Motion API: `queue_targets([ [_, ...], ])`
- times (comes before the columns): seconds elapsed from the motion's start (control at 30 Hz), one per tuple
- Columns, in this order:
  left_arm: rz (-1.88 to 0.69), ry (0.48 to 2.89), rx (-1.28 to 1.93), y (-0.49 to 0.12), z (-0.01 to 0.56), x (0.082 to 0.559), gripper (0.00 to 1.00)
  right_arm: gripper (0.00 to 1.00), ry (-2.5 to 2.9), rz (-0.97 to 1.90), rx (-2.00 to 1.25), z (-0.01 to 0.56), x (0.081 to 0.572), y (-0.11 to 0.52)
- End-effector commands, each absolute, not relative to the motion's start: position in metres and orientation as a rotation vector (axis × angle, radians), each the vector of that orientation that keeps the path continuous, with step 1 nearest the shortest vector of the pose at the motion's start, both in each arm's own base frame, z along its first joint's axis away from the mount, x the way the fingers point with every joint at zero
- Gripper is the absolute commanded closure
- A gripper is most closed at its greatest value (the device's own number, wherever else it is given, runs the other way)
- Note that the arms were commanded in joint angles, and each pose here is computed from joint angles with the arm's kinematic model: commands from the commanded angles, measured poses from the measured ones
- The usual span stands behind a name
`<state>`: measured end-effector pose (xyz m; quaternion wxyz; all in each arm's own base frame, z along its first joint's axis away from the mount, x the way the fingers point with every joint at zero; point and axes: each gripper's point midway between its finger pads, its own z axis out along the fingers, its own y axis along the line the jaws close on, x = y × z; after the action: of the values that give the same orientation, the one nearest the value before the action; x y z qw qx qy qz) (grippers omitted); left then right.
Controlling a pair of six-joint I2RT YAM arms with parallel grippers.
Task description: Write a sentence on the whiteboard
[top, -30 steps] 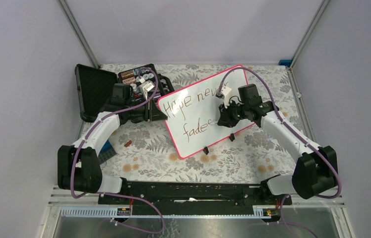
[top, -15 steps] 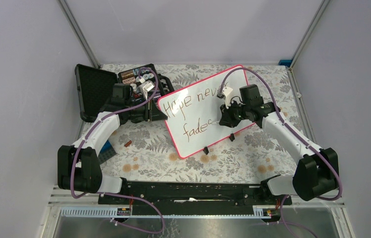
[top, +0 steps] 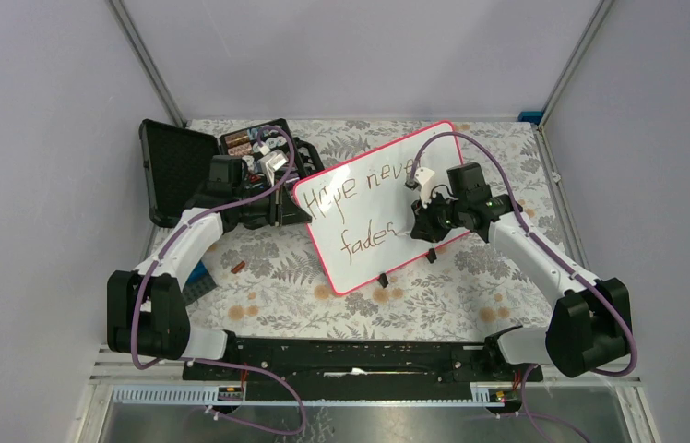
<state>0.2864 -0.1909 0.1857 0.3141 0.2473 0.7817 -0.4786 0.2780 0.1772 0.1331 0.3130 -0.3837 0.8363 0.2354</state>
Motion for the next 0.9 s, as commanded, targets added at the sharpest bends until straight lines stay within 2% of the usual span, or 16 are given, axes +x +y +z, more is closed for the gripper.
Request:
queue_targets([
  [0.0, -1.194, 2.018, 0.766, -0.197, 0.181, 0.289, 1.0, 1.0, 2.187, 0.614, -1.028, 0.131, 0.28, 0.176],
  [0.57, -1.193, 2.016, 0.764, -0.197, 0.183, 0.291, 1.0, 1.0, 2.156, 0.691, -1.084, 0.135, 0.27, 0.203],
  [0.87, -1.186, 2.017, 0.769, -0.197, 0.182, 0.29, 1.0, 1.0, 2.098, 0.748, -1.093, 0.158, 0.26, 0.205],
])
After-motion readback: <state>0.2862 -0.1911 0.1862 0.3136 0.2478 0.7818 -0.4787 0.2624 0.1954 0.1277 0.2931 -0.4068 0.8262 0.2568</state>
